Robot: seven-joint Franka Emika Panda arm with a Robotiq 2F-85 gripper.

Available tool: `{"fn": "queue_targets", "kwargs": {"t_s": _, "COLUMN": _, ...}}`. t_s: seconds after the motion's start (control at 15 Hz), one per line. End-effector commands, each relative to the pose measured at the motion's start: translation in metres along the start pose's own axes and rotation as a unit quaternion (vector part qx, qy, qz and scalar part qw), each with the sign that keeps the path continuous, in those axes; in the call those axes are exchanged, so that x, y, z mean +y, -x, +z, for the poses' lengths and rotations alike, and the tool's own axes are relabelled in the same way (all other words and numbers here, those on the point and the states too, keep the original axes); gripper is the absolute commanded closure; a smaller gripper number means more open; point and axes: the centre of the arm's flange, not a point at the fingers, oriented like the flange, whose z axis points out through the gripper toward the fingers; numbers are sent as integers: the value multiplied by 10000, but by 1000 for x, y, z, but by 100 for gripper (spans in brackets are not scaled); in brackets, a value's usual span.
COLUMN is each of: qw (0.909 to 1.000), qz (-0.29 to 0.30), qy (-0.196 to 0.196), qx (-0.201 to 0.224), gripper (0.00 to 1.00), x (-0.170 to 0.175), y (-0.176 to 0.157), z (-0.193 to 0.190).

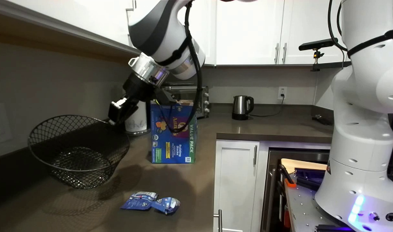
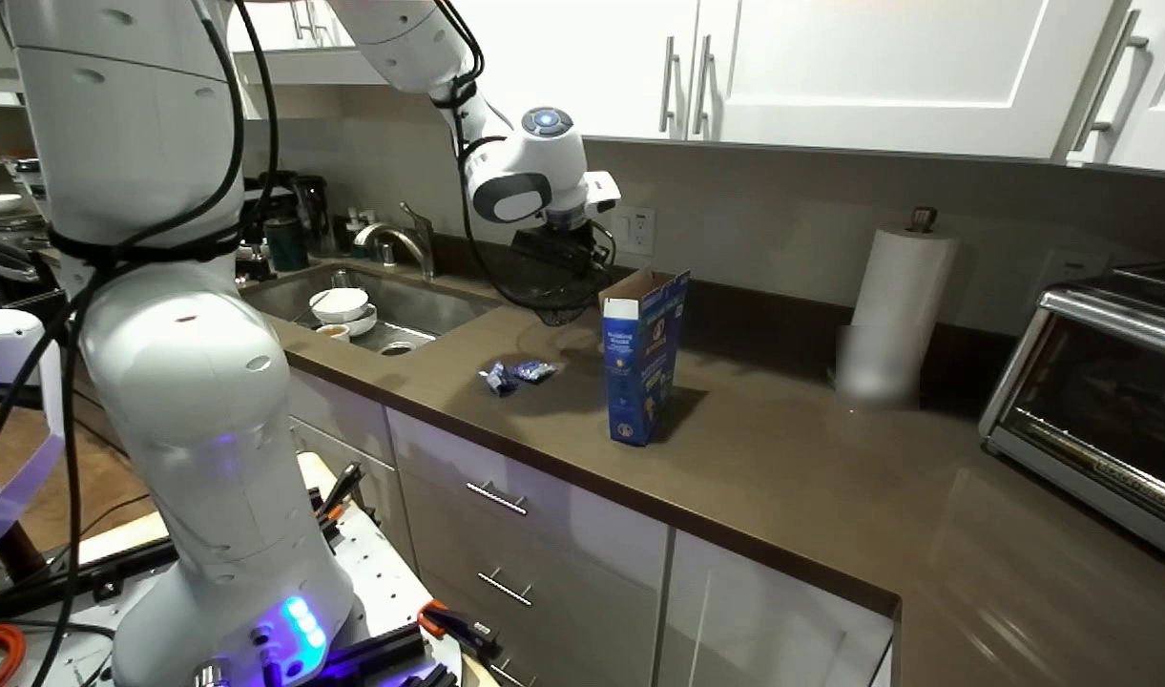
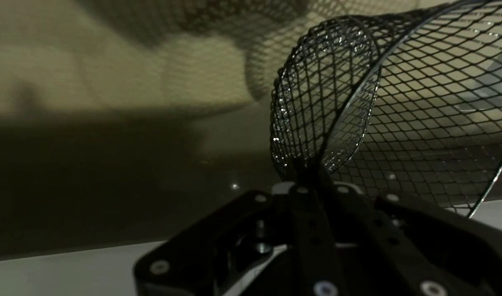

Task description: Move the black basket backwards

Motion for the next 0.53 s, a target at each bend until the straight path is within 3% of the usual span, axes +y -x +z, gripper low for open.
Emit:
{"fn": "queue_targets", "kwargs": {"t_s": 0.0, "qw": 9995, "qz": 250, "qy": 167, "qx": 66, "gripper": 93, "x": 13, "y": 10, "z": -1}}
{"fn": "queue_targets", "kwargs": {"t_s": 0.07, "qw": 9994, "qz": 290, "qy": 199, "qx": 55, "gripper": 84, "x": 17, "y": 11, "z": 0}}
{"fn": "queue_targets", "kwargs": {"t_s": 0.13, "qw": 9992, "qz": 319, "qy": 218, "qx": 48, "gripper": 68, "x": 19, "y": 12, "z": 0}}
{"fn": "queue_targets", "kwargs": {"t_s": 0.2, "qw": 9991, "qz": 345, "qy": 242, "qx": 43, "gripper": 66, "x": 22, "y": 13, "z": 0}}
{"fn": "queue_targets", "kwargs": {"t_s": 0.47, "qw": 9988, "qz": 380, "qy": 296, "qx": 32, "gripper": 43, "x": 27, "y": 12, "z": 2}}
